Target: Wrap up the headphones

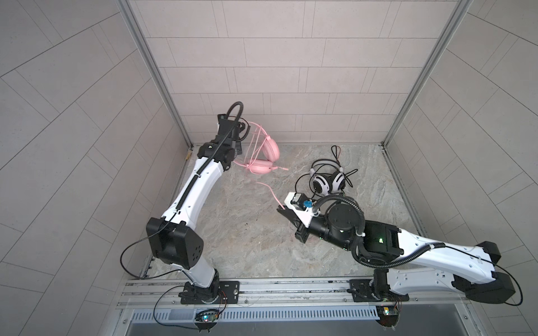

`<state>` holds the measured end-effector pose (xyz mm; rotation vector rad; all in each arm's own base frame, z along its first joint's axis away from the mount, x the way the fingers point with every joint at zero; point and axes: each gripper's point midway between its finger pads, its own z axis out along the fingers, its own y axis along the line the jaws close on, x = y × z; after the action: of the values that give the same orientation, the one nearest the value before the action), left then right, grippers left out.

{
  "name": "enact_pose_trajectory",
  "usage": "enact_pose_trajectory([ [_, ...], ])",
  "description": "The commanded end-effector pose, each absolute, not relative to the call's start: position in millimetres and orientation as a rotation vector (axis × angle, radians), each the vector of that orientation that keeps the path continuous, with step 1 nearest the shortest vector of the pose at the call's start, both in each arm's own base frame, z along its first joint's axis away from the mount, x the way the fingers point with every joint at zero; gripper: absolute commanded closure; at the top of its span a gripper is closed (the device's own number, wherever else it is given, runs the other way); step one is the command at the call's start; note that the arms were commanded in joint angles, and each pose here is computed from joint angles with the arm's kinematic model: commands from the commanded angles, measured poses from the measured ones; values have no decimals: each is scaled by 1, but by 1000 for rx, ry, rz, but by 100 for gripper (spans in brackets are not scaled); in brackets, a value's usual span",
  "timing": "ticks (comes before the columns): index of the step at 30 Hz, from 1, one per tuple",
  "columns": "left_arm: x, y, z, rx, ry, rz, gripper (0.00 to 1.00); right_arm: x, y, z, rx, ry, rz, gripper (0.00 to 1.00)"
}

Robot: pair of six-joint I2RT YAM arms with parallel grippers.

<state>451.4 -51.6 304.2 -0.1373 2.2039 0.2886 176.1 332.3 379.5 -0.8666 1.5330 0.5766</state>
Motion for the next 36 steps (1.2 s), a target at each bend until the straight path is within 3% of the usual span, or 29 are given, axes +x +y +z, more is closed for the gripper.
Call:
enact_pose_trajectory([
  [1, 435, -60, 309, 71, 2226, 432, 100, 204, 311, 384, -820, 1541, 435, 100],
  [11, 379, -106, 272, 450, 2313, 177, 100, 284, 225, 398, -531, 1624, 357, 100],
  [22, 336, -142, 266, 690, 2307, -128, 100, 343, 164, 351, -286, 1789, 399, 100],
  [30, 319, -160, 283, 701, 2253, -324, 100, 355, 154, 309, -234, 1881, 428, 100],
  [36, 306, -185, 311, 699, 2177, -567, 100, 356, 190, 279, -334, 1923, 632, 100],
])
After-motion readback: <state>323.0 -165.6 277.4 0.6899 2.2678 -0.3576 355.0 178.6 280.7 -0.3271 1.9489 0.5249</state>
